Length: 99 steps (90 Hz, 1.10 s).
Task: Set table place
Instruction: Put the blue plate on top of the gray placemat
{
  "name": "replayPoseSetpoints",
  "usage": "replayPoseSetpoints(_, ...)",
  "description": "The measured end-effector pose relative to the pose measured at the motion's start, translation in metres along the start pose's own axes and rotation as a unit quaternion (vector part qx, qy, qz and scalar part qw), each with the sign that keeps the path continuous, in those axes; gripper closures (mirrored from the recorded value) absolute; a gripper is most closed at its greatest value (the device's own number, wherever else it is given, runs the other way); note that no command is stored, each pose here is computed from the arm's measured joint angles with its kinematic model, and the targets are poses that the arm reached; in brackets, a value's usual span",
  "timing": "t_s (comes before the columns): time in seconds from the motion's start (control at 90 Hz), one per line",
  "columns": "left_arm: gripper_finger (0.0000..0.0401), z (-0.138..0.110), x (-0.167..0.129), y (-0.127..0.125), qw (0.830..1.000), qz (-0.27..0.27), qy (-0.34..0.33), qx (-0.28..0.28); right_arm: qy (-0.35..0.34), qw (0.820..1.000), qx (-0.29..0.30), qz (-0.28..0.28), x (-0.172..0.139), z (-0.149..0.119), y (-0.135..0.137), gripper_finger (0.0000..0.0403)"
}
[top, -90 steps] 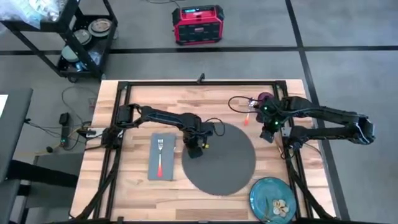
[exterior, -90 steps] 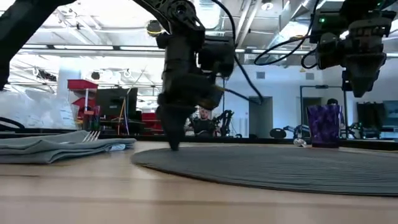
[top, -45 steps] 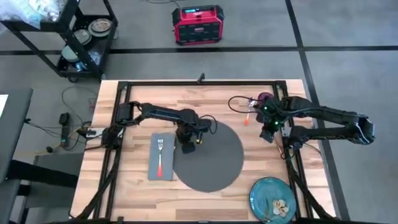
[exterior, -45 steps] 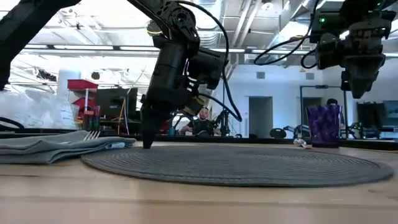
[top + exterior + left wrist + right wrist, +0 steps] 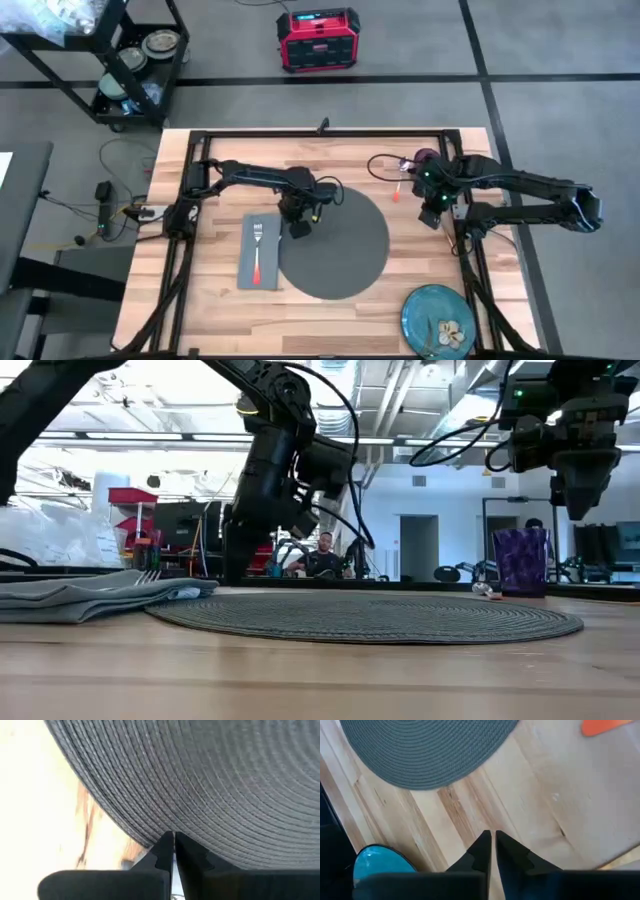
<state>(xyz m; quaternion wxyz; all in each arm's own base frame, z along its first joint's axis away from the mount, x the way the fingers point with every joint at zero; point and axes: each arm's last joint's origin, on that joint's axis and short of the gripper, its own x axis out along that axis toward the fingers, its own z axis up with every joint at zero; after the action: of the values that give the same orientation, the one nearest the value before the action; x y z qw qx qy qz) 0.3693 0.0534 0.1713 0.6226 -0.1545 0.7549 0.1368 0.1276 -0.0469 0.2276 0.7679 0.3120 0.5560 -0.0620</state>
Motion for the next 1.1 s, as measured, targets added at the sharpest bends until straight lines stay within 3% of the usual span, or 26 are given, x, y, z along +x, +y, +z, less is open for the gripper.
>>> replayPoseSetpoints(0.111, 0.0401, -0.003, -0.015, -0.001, 0.999, -0.032, -0.037, 0.004, 0.014, 1.000, 0.007, 0.016, -0.004, -0.009, 0.001, 0.0336)
replayPoseSetpoints(0.222, 0.0401, 0.001, -0.037, -0.009, 0.986, -0.109, -0.120, 0.028, 0.013, 0.998, 0.018, 0.051, -0.008, -0.020, 0.003, 0.0310)
replayPoseSetpoints(0.356, 0.0401, 0.006, -0.071, -0.023, 0.943, -0.210, -0.250, 0.060, 0.020, 0.994, 0.026, 0.103, -0.010, -0.038, 0.007, 0.0297)
replayPoseSetpoints(0.467, 0.0401, 0.009, -0.095, -0.033, 0.907, -0.261, -0.329, 0.042, 0.037, 0.990, 0.026, 0.131, -0.005, -0.055, 0.007, 0.0296)
replayPoseSetpoints(0.711, 0.0401, 0.004, -0.116, -0.077, 0.853, -0.353, -0.384, -0.005, 0.065, 0.983, -0.021, 0.171, 0.004, -0.071, 0.014, 0.0296)
replayPoseSetpoints(0.844, 0.0401, -0.004, -0.118, -0.099, 0.842, -0.341, -0.415, -0.043, 0.099, 0.978, -0.036, 0.181, 0.007, -0.072, 0.023, 0.0296)
replayPoseSetpoints(0.922, 0.0401, -0.006, -0.122, -0.109, 0.825, -0.338, -0.446, -0.077, 0.111, 0.973, -0.054, 0.193, 0.005, -0.073, 0.031, 0.0296)
replayPoseSetpoints(1.011, 0.0401, 0.003, -0.116, -0.124, 0.794, -0.368, -0.466, -0.134, 0.080, 0.972, -0.079, 0.206, -0.001, -0.069, 0.042, 0.0296)
replayPoseSetpoints(1.067, 0.0401, 0.011, -0.099, -0.137, 0.793, -0.382, -0.449, -0.153, 0.049, 0.969, -0.095, 0.222, -0.010, -0.065, 0.050, 0.0296)
replayPoseSetpoints(1.1, 0.0401, 0.019, -0.088, -0.146, 0.784, -0.400, -0.446, -0.161, 0.027, 0.968, -0.102, 0.226, -0.016, -0.062, 0.054, 0.0296)
